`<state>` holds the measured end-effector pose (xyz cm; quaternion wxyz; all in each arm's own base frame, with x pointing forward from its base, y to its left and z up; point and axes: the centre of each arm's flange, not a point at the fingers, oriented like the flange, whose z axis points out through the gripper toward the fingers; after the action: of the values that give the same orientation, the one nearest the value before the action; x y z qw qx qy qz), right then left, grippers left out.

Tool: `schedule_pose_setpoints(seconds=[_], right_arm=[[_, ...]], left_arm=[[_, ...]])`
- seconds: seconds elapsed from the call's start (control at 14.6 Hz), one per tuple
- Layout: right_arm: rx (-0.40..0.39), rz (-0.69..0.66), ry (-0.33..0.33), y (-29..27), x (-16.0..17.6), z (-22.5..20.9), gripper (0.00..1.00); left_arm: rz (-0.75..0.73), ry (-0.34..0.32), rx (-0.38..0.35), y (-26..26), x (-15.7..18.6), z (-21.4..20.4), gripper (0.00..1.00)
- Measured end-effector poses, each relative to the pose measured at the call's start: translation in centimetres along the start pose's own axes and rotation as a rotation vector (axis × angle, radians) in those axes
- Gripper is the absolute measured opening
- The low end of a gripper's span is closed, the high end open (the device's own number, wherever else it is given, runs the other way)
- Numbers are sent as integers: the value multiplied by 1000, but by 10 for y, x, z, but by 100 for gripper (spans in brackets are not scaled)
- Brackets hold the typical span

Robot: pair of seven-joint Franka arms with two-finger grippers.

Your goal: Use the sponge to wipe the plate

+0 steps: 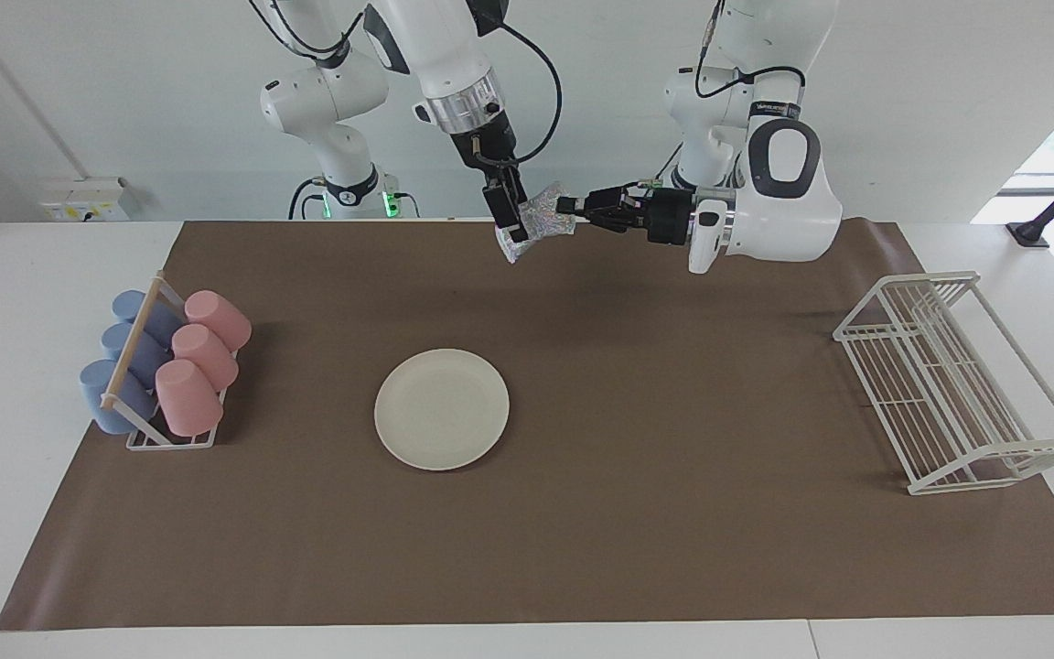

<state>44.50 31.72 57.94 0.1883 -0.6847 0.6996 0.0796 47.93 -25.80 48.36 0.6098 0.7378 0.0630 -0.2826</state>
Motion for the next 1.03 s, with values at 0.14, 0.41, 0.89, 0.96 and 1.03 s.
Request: schedule_pose_setpoints(seconds=[0.14, 0.41, 0.89, 0.96, 1.03], right_arm=[[-7, 21, -19, -2, 2, -1, 100], [3, 62, -52, -5, 2, -2, 85], [-3, 49, -54, 1, -5, 0, 25], [-3, 48, -54, 1, -5, 0, 16], [-2, 48, -55, 1, -5, 0, 11]], left_arm=[[4, -2, -1, 1, 0, 0, 3], [13, -11, -1, 2, -2, 0, 3], [23, -13, 1, 2, -2, -2, 3], [23, -13, 1, 2, -2, -2, 3], [23, -13, 1, 2, -2, -2, 3]])
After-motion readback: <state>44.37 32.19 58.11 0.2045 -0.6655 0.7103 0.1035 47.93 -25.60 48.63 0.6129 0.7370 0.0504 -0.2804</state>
